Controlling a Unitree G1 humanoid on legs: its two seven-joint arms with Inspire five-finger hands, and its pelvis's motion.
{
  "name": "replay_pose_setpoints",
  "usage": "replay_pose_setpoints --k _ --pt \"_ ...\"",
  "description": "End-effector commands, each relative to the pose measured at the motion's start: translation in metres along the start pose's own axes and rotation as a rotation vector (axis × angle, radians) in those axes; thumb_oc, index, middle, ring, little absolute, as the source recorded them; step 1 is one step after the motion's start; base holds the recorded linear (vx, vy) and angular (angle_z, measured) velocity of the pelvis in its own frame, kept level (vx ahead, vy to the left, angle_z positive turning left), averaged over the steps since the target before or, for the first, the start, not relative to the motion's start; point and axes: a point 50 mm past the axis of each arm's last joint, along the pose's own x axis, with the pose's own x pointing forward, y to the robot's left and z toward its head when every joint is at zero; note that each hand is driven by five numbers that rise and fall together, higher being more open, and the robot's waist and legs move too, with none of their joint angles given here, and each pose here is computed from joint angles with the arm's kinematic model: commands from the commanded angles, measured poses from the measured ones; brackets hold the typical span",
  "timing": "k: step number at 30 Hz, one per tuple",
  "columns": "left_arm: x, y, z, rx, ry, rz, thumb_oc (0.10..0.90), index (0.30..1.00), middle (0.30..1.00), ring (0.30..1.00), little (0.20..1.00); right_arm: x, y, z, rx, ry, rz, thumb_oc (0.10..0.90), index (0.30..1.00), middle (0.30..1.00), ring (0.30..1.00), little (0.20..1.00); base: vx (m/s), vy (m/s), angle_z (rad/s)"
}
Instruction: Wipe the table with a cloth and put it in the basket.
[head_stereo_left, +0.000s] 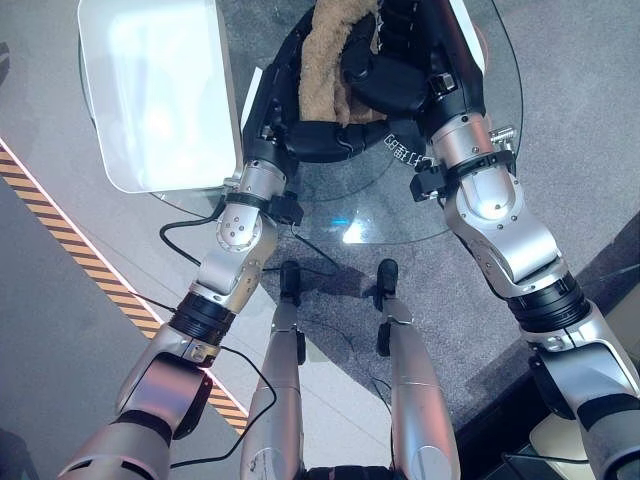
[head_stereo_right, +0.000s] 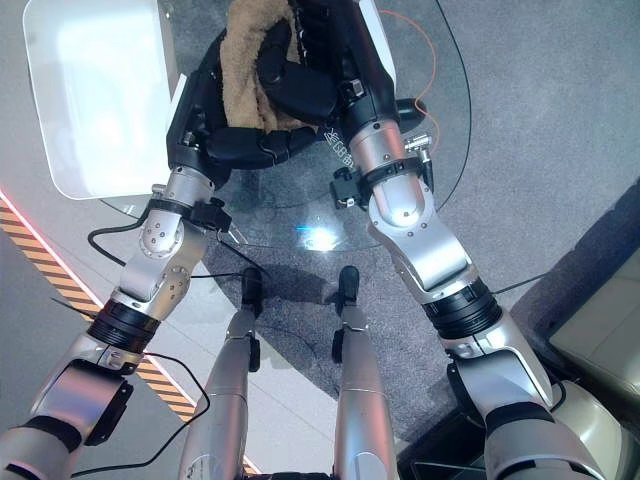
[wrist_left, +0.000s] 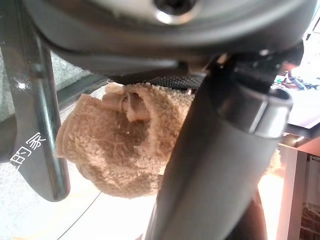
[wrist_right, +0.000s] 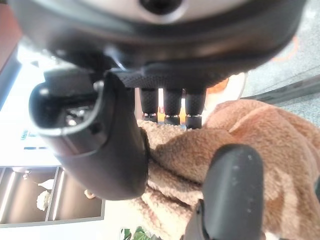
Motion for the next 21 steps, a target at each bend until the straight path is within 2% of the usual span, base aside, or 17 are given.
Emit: replay_pose_setpoints --k 1,3,4,21 --pt "0.0226 -0.0291 0.0568 0.016 -0.284 -0.133 0.641 0.764 0.764 0.764 0.741 -0.0110 0.0192 0.1479 0.191 -0.729 0.155 0.100 0.300 0.300 0.300 0.200 0.00 0.000 0.00" --pt "0.0226 -0.0291 0.0568 0.016 -0.284 -0.133 0.641 0.764 0.764 0.764 0.741 -0.0110 0.0192 0.1479 0.191 -0.729 0.155 0.100 0.300 0.300 0.300 0.200 0.00 0.000 0.00" --pt "0.0225 -0.0324 0.0587 0.014 -0.300 -0.152 0.100 0.300 0.300 0.300 0.200 -0.0118 0.0202 0.1490 0.191 -0.738 0.163 0.100 0.300 0.300 0.300 0.200 0.00 0.000 0.00" --pt "0.0227 -0.0354 0.0587 -0.004 -0.308 -0.157 0.100 0.300 0.300 0.300 0.200 -0.0122 0.0241 0.1517 0.202 -0.744 0.189 0.100 0.300 0.300 0.300 0.200 0.00 0.000 0.00"
